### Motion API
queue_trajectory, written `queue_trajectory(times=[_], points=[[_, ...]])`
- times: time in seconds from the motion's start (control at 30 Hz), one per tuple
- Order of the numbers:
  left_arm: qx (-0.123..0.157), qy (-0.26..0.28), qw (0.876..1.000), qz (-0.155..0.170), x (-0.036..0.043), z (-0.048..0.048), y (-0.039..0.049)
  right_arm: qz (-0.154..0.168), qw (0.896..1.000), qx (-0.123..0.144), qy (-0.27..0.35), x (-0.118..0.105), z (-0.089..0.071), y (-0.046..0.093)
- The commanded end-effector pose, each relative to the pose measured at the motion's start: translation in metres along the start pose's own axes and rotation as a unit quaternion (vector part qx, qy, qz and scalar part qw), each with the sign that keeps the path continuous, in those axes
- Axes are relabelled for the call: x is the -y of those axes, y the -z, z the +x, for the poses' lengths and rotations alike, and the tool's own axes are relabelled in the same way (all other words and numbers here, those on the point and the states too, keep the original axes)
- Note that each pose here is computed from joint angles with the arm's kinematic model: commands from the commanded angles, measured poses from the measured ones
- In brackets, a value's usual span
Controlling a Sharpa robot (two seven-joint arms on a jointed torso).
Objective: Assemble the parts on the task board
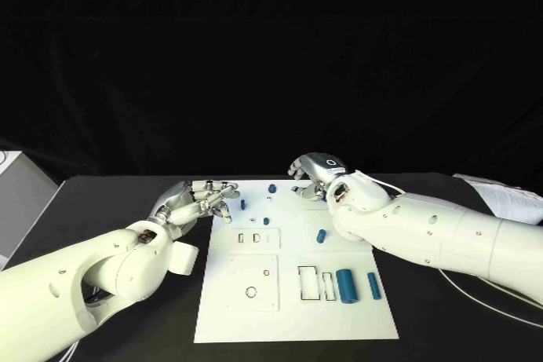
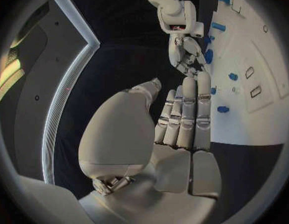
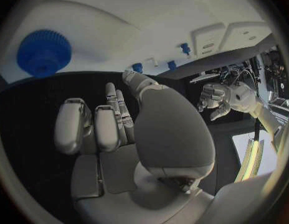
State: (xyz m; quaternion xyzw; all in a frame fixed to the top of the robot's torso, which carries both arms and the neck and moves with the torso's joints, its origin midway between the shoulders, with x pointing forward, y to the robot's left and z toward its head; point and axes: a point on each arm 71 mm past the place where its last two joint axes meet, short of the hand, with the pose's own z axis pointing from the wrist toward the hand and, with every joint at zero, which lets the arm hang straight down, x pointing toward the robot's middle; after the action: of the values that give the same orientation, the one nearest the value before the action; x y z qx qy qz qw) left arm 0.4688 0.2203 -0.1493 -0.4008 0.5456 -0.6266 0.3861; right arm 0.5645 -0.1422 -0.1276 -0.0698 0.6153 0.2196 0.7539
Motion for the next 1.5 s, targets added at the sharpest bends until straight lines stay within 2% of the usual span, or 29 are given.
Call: queue_trajectory(times=[0.03,0.13,0.33,0.47,0.67,0.9,1.27,1.5], points=[[-0.009,0.0,1.0,0.006,0.001,0.0001,-0.0003,-0.031,0.998,0.037,-0.04,0.005,-0.015,0.008],[-0.009,-0.003,1.0,0.007,0.0008,-0.0018,-0.0004,-0.027,0.998,0.037,-0.052,0.02,-0.023,0.017],[-0.013,-0.008,1.0,0.011,0.0006,-0.005,-0.0005,-0.002,0.997,-0.001,-0.074,0.058,-0.037,0.037],[-0.017,-0.013,1.0,0.013,0.0007,-0.0051,-0.0004,0.041,0.994,-0.037,-0.09,0.082,-0.041,0.043],[-0.024,-0.016,1.0,0.013,0.0008,-0.0033,-0.0004,0.097,0.988,-0.079,-0.093,0.104,-0.039,0.042],[-0.028,-0.015,0.999,0.012,0.0004,-0.0014,-0.001,0.123,0.985,-0.096,-0.078,0.105,-0.031,0.032],[-0.033,-0.015,0.999,0.01,-0.0004,0.0011,-0.0022,0.136,0.983,-0.108,-0.063,0.087,-0.014,0.017],[-0.034,-0.016,0.999,0.009,-0.0005,0.0018,-0.0024,0.135,0.982,-0.118,-0.061,0.081,-0.009,0.014]])
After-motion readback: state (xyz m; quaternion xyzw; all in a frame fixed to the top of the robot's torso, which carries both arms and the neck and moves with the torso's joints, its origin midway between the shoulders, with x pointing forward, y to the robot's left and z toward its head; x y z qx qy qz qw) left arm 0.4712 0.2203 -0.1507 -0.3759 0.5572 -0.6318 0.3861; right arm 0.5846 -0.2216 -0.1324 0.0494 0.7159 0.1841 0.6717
